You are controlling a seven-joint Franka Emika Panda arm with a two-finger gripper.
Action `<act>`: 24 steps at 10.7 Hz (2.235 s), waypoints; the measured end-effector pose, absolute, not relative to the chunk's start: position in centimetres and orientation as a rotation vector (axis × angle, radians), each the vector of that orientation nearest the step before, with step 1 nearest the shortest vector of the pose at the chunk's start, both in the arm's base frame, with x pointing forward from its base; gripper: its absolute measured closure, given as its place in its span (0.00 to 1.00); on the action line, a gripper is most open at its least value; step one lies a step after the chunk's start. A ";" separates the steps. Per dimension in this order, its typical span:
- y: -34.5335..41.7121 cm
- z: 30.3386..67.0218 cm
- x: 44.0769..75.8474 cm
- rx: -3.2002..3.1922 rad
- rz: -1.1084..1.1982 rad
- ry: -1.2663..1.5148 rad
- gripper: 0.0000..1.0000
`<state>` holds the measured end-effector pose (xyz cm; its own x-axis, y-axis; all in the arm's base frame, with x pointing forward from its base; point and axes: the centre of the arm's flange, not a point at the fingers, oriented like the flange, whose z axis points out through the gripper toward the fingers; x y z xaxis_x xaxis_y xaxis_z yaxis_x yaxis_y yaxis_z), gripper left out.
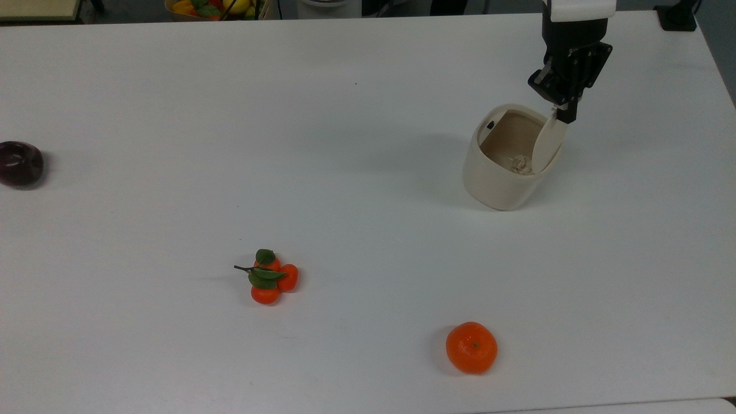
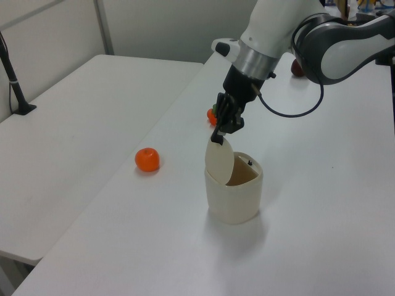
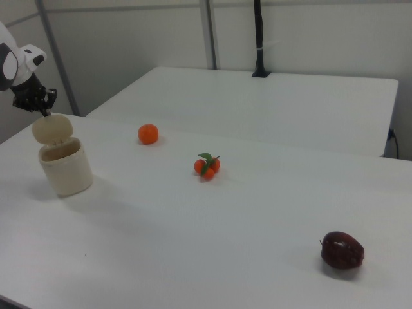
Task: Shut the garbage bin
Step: 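Move the gripper over the cream bin to the raised flip lid, then push the flip lid down with the gripper onto the bin opening, then press the gripper on the closed lid to seat it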
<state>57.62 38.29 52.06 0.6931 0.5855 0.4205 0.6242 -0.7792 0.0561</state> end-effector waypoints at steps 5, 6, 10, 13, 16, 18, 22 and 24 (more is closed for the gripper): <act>37.6 50.7 56.9 -2.859 -0.457 -1.058 0.99; 37.5 50.5 56.9 -2.864 -0.443 -1.060 0.99; 36.0 48.8 57.6 -2.890 -0.384 -1.091 0.99; 34.8 47.0 58.1 -2.901 -0.317 -1.128 0.99; 34.8 45.5 58.1 -2.907 -0.272 -1.141 0.99; 34.9 44.9 58.2 -2.909 -0.258 -1.144 0.99; 34.9 44.1 58.3 -2.913 -0.240 -1.148 0.99; 34.9 44.0 58.3 -2.913 -0.239 -1.148 0.99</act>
